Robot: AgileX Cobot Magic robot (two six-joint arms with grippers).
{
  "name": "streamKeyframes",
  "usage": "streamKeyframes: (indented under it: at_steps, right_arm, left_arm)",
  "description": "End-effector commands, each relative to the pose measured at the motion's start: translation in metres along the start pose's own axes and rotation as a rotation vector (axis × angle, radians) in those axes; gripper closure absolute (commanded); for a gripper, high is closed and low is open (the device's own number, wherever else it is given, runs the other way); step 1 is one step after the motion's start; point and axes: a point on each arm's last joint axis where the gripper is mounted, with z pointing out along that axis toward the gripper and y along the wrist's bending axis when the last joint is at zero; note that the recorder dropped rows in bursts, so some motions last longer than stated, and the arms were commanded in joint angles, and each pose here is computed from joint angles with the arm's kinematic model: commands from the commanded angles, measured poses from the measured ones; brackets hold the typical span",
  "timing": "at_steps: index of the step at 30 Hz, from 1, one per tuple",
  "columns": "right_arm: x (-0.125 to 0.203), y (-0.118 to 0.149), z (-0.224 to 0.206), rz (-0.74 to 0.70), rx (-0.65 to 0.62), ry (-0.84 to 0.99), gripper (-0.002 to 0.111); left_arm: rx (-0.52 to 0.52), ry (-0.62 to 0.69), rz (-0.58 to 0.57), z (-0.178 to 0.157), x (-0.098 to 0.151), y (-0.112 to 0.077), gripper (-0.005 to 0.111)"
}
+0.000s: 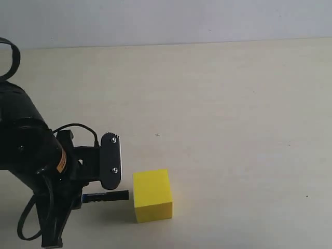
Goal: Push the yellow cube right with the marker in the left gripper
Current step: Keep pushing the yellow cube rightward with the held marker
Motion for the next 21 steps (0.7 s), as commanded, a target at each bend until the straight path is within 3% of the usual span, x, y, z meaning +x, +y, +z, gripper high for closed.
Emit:
streamKeyframes:
  at_steps: [1, 4, 13, 21]
  right_arm:
    - [0.001, 0.000, 0.000, 0.001, 0.006, -0.006, 0.108]
    - [0.001, 0.000, 0.000, 0.001, 0.006, -0.006, 0.108]
    - [0.001, 0.000, 0.000, 0.006, 0.005, -0.006, 0.108]
    - [0.001, 0.000, 0.000, 0.006, 0.005, -0.006, 0.108]
  left_arm:
    - [-0.053, -0.108, -0.015, 0.004, -0.015, 0.006, 0.107]
    - [-0.050, -0.159, -0.027, 0.004, -0.027, 0.005, 0.107]
    - [-0.013, -0.029, -0.014, 0.004, -0.012, 0.007, 0.107]
    - [-0.036, -0.160, 0.008, 0.001, -0.035, -0.005, 0.107]
